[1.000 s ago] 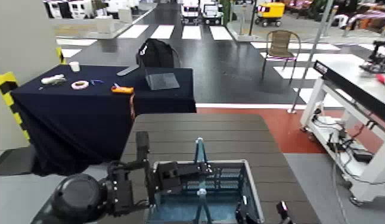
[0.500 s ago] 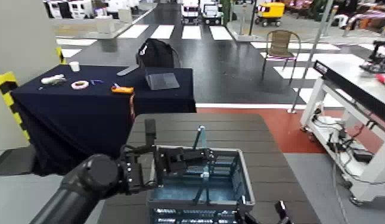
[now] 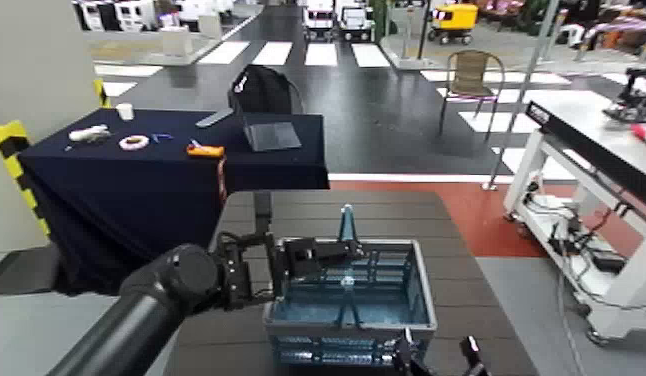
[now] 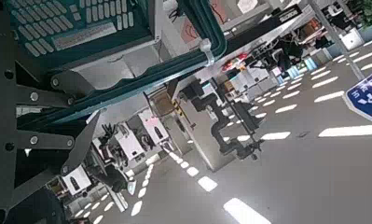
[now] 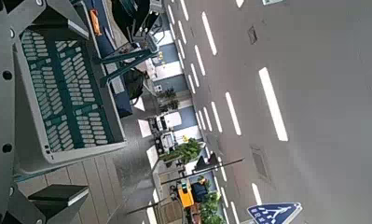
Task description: Place the crate on the table.
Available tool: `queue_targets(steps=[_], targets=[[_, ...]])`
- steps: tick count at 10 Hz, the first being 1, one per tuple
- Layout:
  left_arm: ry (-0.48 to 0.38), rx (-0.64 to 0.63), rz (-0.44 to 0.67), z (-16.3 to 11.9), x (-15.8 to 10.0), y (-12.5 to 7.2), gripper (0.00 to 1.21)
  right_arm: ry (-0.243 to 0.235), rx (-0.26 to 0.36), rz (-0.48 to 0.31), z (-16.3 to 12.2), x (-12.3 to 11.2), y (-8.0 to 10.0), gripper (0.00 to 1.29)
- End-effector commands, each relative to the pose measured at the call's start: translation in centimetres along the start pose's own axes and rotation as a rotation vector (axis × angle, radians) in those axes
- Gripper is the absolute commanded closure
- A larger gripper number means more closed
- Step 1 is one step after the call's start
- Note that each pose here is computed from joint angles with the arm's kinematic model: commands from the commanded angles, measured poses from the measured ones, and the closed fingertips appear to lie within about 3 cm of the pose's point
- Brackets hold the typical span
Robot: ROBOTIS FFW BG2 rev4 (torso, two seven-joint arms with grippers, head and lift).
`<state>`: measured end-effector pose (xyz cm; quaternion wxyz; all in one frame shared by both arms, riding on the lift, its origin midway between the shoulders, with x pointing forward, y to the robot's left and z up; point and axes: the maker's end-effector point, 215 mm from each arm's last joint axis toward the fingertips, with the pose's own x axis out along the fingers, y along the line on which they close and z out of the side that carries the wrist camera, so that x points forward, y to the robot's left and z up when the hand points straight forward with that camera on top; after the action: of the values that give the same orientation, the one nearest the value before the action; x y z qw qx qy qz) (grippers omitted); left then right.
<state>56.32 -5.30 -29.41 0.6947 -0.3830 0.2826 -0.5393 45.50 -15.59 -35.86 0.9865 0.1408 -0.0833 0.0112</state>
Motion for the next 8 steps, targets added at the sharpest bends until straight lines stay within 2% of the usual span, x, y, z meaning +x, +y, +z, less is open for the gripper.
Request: queue_targets(steps=[1,4,8], targets=[[-0.006,-0.016,0.015,-0.1,0.1,1.2,1.20,0.001,0.004,0.002,-0.1,0.0,0.1,0.14],[-0.006,-0.045,0.029,-1.0,0.0,2.5,1.20,-0.001,0.004,0.003,0.0,0.1,0.1,0.14],[-0.016,-0.049,0.042,-1.2,-0.1,3.5,1.11,-0.008,0.005,0.003,0.1,0.1,0.0,0.14]])
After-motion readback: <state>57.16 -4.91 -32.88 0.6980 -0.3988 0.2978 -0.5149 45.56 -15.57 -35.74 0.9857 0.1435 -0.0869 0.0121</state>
